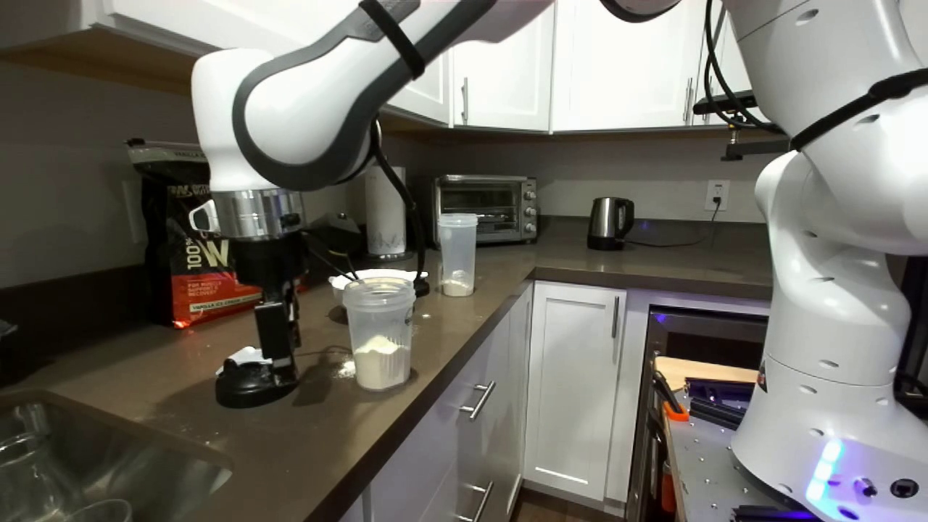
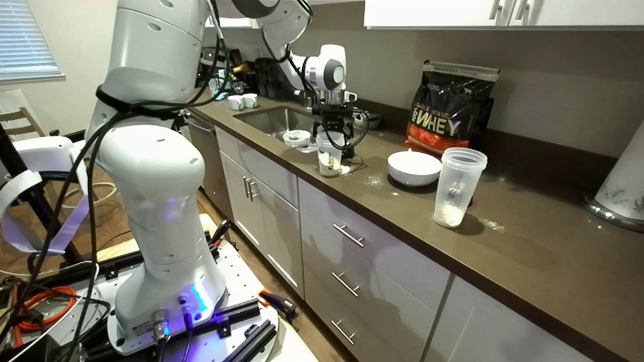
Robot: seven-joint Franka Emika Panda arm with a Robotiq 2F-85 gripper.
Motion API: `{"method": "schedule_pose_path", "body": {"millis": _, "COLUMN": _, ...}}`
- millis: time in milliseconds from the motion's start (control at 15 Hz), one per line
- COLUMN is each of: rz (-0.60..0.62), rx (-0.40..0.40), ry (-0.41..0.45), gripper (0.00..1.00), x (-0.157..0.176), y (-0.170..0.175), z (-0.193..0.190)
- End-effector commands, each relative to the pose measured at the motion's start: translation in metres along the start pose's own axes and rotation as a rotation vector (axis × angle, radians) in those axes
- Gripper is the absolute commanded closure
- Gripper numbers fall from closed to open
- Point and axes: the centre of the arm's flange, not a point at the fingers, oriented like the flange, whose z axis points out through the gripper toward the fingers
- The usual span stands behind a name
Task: Place the lid on the shorter shaker bottle
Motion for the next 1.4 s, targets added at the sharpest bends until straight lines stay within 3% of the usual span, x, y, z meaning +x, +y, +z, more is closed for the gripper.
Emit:
{"method": "schedule_pose_path", "body": {"millis": 0, "rz": 0.03, "rx": -0.032, "ry": 0.023, "gripper": 0.0, "x": 0.005, "y": 0.008, "z": 0.0}}
{"method": "schedule_pose_path", "body": {"millis": 933, "rz": 0.111, "rx": -0.026, "ry": 0.05, "gripper": 0.01, "x": 0.015, "y": 0.023, "z": 0.002}}
{"method": "schedule_pose_path", "body": {"millis": 1000, "rz": 0.118, "rx": -0.023, "ry": 0.051, "gripper": 0.09, "x": 0.017, "y": 0.024, "z": 0.002}}
{"method": "schedule_pose_path", "body": {"millis": 1067, "rz": 0.123, "rx": -0.022, "ry": 0.053, "gripper": 0.26, "x": 0.018, "y": 0.025, "z": 0.003}}
{"method": "schedule_pose_path", "body": {"millis": 1267, "rz": 0.128, "rx": -0.023, "ry": 0.052, "gripper": 0.37, "x": 0.021, "y": 0.027, "z": 0.005}}
{"method": "schedule_pose_path", "body": {"millis": 1333, "rz": 0.131, "rx": -0.024, "ry": 0.052, "gripper": 0.52, "x": 0.022, "y": 0.028, "z": 0.006}}
